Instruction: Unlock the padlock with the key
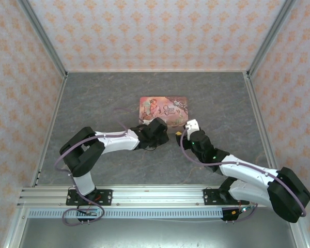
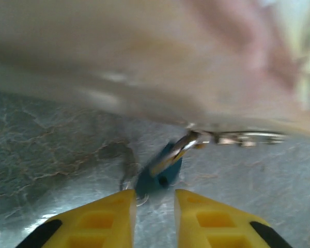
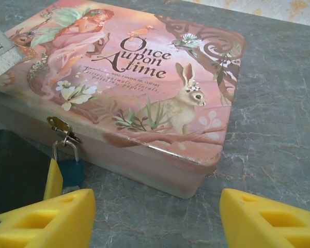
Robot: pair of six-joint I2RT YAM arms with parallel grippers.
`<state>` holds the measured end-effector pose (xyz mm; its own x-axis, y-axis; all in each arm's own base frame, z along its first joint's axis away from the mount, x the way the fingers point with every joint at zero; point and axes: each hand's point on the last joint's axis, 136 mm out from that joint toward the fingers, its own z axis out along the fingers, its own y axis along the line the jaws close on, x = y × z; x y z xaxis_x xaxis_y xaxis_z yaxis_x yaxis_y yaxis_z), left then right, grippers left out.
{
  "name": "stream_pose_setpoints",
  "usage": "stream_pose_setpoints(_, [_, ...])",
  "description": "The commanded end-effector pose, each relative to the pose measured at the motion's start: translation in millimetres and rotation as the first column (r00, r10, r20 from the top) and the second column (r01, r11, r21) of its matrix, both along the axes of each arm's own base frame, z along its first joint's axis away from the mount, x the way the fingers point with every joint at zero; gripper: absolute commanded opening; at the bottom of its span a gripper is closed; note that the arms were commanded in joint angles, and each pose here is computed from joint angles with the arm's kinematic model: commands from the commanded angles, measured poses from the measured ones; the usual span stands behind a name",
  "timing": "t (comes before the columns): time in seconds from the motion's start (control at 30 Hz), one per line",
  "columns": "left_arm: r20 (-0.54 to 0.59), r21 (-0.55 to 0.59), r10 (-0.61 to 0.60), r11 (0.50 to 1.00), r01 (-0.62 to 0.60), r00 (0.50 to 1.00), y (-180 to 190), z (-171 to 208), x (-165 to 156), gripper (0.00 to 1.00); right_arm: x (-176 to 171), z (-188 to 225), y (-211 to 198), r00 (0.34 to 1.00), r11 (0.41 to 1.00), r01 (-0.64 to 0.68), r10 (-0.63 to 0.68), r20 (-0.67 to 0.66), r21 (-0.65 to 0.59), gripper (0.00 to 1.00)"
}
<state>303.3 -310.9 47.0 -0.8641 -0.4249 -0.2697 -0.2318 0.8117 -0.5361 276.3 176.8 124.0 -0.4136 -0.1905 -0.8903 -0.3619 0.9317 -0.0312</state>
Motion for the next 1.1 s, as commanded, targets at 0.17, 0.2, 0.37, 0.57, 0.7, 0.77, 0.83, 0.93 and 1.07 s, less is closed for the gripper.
stream_pose_setpoints(0.17, [0.102,-0.009,0.009,1.000,-0.008,0.995,16,38,-2,0.37,-4,-13,-4,0.994,0.995,-0.009,0.020,-0.105,0.103,0.66])
stream_pose_setpoints(0.2, [0.120,-0.011,0.014,1.000,-0.012,0.993,19,46,-3,0.40,-4,-13,-2,0.993,0.993,-0.015,0.028,-0.114,0.120,0.66])
stream_pose_setpoints(0.37, [0.188,0.024,0.048,0.998,-0.053,0.981,49,77,-4,0.54,-8,-7,16,0.984,0.979,-0.102,0.125,-0.127,0.179,0.66])
stream_pose_setpoints(0.57, [0.213,0.030,0.120,0.991,-0.129,0.970,98,101,4,0.67,-10,-10,43,0.959,0.940,-0.150,0.213,-0.184,0.307,0.65])
stream_pose_setpoints(0.7, [0.218,0.021,0.174,0.983,-0.182,0.960,131,105,16,0.75,-5,-24,54,0.947,0.924,-0.128,0.222,-0.231,0.359,0.62])
stream_pose_setpoints(0.77, [0.208,0.006,0.185,0.982,-0.191,0.960,142,104,23,0.78,-2,-29,62,0.942,0.913,-0.131,0.236,-0.237,0.388,0.60])
stream_pose_setpoints(0.83, [0.204,-0.001,0.184,0.982,-0.188,0.962,148,101,31,0.80,3,-35,67,0.941,0.902,-0.118,0.234,-0.243,0.415,0.59])
stream_pose_setpoints(0.93, [0.179,-0.005,0.161,0.987,-0.162,0.971,149,91,42,0.83,9,-42,74,0.940,0.885,-0.102,0.235,-0.249,0.454,0.56])
stream_pose_setpoints(1.07, [0.140,-0.003,0.146,0.989,-0.147,0.979,148,75,58,0.84,17,-51,80,0.940,0.870,-0.074,0.224,-0.258,0.487,0.53])
